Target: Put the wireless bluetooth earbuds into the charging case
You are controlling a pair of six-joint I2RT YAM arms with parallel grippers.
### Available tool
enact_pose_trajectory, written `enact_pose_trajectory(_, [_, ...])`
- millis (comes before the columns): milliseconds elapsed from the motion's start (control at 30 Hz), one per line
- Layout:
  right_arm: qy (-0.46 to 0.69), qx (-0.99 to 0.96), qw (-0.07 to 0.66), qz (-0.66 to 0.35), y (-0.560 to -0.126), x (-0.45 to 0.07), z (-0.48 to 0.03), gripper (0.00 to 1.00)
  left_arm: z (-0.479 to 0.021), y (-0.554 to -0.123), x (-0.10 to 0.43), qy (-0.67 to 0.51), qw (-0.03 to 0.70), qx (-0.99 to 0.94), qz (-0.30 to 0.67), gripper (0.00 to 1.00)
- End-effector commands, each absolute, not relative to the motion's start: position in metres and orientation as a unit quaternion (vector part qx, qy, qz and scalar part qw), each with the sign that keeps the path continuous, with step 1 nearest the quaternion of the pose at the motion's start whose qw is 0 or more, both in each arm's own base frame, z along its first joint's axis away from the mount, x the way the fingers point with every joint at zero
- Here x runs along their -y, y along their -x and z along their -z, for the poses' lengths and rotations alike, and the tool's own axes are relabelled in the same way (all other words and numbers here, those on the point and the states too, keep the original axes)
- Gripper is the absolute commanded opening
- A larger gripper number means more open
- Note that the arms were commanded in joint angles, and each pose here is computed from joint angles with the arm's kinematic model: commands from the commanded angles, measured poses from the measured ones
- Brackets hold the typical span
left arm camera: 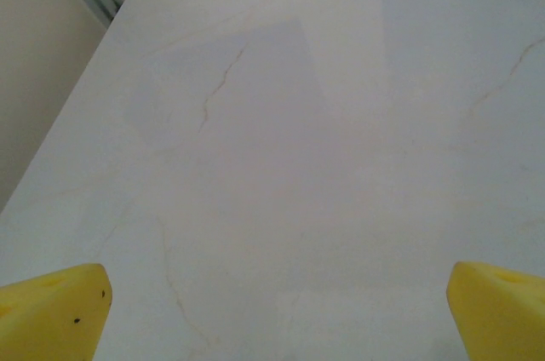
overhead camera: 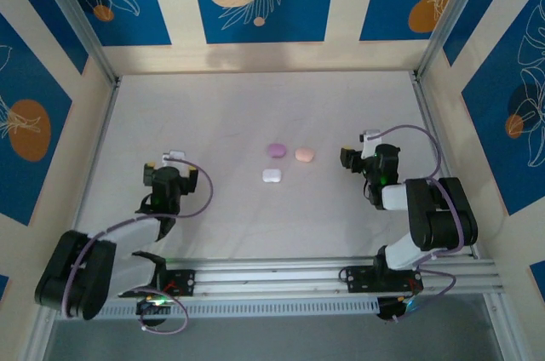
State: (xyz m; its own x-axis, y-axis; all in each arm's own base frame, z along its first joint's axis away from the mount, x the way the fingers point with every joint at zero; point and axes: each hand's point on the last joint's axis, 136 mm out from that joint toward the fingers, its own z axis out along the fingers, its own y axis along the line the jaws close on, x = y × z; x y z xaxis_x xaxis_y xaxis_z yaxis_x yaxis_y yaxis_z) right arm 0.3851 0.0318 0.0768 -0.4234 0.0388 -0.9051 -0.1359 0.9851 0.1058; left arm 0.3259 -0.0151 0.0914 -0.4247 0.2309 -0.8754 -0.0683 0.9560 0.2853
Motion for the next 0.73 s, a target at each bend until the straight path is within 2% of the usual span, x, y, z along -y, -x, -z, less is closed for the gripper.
enact_pose_trajectory(0, [0.004, -0.824, 0.562, -0.075, -0.397, -0.024, -0.094, 0.99, -0.131, -0.351, 0.019, -0.032, 0.621, -0.776, -0.102, 1.0])
enact_pose_trajectory(267, [0.006, -0.826, 0.558, -0.073, -0.397, -0.025, -0.094, 0.99, -0.108, -0.371, 0.012, -0.018, 0.651, -0.758, -0.038, 1.0])
enact_pose_trajectory(367, [0.007, -0.826, 0.558, -0.073, -0.397, -0.025, -0.094, 0.99, -0.101, -0.377, -0.007, 0.032, 0.619, -0.783, -0.055, 1.0])
enact_pose_trajectory(467, [0.007, -0.827, 0.557, -0.075, -0.397, -0.026, -0.094, 0.99, -0.094, -0.394, -0.001, 0.011, 0.581, -0.811, -0.064, 1.0])
enact_pose_trajectory(700, [0.007, -0.827, 0.557, -0.077, -0.397, -0.025, -0.094, 0.99, -0.095, -0.393, 0.005, -0.002, 0.586, -0.808, -0.06, 1.0])
